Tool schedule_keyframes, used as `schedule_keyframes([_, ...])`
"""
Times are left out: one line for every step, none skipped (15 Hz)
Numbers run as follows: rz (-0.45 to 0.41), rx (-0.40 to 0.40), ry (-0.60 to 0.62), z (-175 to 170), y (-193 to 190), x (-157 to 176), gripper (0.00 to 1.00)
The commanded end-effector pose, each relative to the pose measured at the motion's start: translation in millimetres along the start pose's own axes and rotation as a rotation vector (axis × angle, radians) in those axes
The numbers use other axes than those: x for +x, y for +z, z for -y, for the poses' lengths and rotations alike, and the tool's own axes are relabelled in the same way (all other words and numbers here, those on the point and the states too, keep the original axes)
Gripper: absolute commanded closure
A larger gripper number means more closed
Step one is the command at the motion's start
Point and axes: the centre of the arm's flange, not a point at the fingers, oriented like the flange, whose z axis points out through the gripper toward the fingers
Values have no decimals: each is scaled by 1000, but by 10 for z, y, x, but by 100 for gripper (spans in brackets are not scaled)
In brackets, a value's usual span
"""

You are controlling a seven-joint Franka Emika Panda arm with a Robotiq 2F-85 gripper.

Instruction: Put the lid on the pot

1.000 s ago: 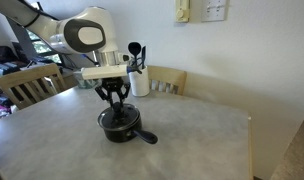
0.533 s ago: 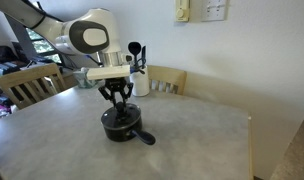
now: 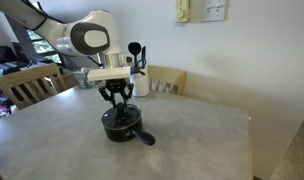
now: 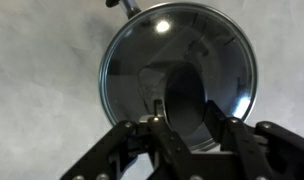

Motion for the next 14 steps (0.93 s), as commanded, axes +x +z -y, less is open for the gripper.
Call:
schedule_keyframes([-5, -18, -9, 69, -89, -112, 22])
schedule_keyframes([-10, -25, -11, 82, -150, -132, 16])
schedule_keyframes([-17, -38, -9, 97, -250, -161, 7])
schedule_keyframes([-24, -50, -9, 103, -320, -178, 2])
schedule_keyframes([-25, -62, -12, 120, -422, -209, 0])
schedule_keyframes([-30, -74, -21, 133, -500, -235, 0])
schedule_keyframes([-32, -88, -25, 145, -596, -266, 0])
schedule_keyframes([-36, -103, -30, 152, -672, -293, 0])
schedule_keyframes([-40, -114, -25, 150, -731, -312, 0])
schedule_keyframes([-46, -125, -14, 148, -781, -327, 0])
schedule_keyframes([-47, -118, -6, 155, -810, -344, 0])
schedule_keyframes([-52, -104, -13, 71, -766, -204, 0])
schedule_keyframes([-56, -108, -10, 79, -808, -227, 0])
schedule_keyframes([-57, -109, -8, 85, -824, -244, 0])
